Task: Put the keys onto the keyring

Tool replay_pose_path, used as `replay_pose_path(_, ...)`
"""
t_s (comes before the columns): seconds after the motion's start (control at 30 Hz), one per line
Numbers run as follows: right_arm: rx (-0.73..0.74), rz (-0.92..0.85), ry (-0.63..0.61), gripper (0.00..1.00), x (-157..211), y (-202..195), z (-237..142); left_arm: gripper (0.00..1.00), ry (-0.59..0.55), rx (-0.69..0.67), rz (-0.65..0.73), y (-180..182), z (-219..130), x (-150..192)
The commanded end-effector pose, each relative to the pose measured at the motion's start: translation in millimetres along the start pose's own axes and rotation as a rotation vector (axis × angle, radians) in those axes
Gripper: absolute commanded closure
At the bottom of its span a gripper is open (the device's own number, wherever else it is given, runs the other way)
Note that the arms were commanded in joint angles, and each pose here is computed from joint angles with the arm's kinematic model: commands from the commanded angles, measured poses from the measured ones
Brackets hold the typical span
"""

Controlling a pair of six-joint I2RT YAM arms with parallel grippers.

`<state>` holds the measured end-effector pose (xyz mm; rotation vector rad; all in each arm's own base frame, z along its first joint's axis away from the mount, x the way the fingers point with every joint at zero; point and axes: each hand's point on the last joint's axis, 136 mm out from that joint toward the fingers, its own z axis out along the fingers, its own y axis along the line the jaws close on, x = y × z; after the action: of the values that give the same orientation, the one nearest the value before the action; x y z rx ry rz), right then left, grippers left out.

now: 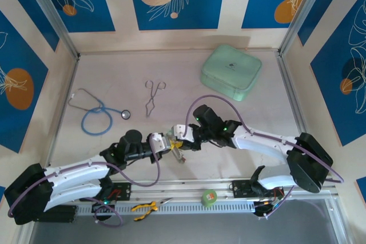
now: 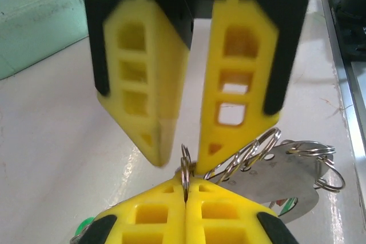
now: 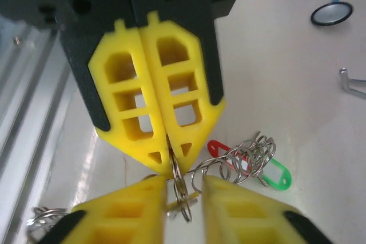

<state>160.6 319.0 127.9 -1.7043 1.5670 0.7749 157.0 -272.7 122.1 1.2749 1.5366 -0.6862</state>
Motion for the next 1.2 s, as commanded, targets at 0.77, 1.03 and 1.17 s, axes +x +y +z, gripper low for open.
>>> replay_pose_path(0.77, -0.068, 0.094, -0.087, 0.90, 1, 3, 9, 1.00, -0.084, -0.026, 0.002, 0, -7, -11)
replay_pose_path(1.03, -0.082, 0.127, -0.061, 1.00, 8, 2, 14, 1.00, -0.118, -0.009, 0.002, -2, -7, -20)
replay_pose_path(1.17, -0.102, 0.168, -0.012, 1.00, 21, 1, 24, 1.00, -0.150, -0.001, 0.005, -3, -8, -28)
